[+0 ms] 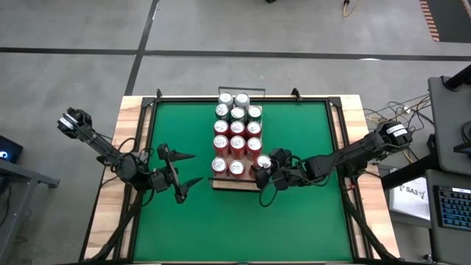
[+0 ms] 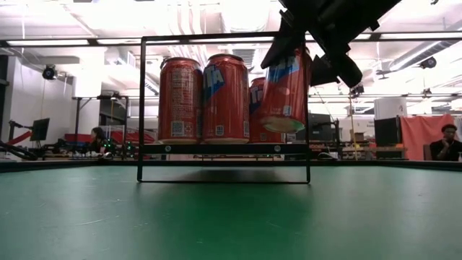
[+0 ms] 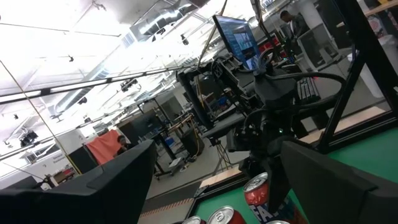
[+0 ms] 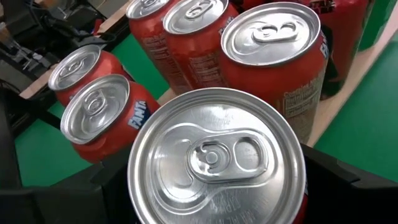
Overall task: Place canned beverage on shelf
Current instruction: Put the orange soda can on the shelf and aligned with the other orange soda can
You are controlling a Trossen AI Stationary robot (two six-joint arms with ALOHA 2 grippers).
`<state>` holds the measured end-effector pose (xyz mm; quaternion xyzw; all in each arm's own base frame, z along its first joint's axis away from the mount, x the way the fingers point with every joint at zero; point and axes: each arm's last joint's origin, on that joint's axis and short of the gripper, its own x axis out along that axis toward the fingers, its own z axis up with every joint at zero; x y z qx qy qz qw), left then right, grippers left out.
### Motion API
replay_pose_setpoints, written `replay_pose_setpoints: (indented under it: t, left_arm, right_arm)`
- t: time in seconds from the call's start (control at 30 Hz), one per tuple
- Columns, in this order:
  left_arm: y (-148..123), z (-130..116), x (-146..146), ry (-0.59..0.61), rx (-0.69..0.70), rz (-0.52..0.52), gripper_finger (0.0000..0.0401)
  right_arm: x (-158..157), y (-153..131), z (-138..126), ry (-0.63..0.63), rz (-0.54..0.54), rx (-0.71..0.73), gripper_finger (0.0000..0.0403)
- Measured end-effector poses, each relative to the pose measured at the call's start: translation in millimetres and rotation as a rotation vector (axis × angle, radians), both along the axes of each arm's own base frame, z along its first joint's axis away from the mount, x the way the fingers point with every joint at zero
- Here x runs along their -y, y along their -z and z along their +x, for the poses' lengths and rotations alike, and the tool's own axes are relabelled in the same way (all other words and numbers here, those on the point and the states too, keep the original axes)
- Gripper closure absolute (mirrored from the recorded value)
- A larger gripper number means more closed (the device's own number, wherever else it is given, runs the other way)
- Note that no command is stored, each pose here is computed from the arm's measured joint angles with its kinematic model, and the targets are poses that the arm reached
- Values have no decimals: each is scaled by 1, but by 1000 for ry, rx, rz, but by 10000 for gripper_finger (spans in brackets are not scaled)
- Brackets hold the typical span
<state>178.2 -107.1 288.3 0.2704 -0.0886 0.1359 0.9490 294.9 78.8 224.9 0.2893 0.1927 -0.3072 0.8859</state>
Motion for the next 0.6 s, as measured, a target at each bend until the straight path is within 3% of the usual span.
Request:
replay_pose_setpoints:
  t: [0.3, 0.6]
  left_arm:
    - [0, 0, 0, -1, -1, 0, 72]
    - [1, 0, 0, -18, -10, -1, 72]
  right_arm:
    - [4, -24, -12, -58, -58, 28, 104]
    - [5, -29, -20, -203, -194, -79, 104]
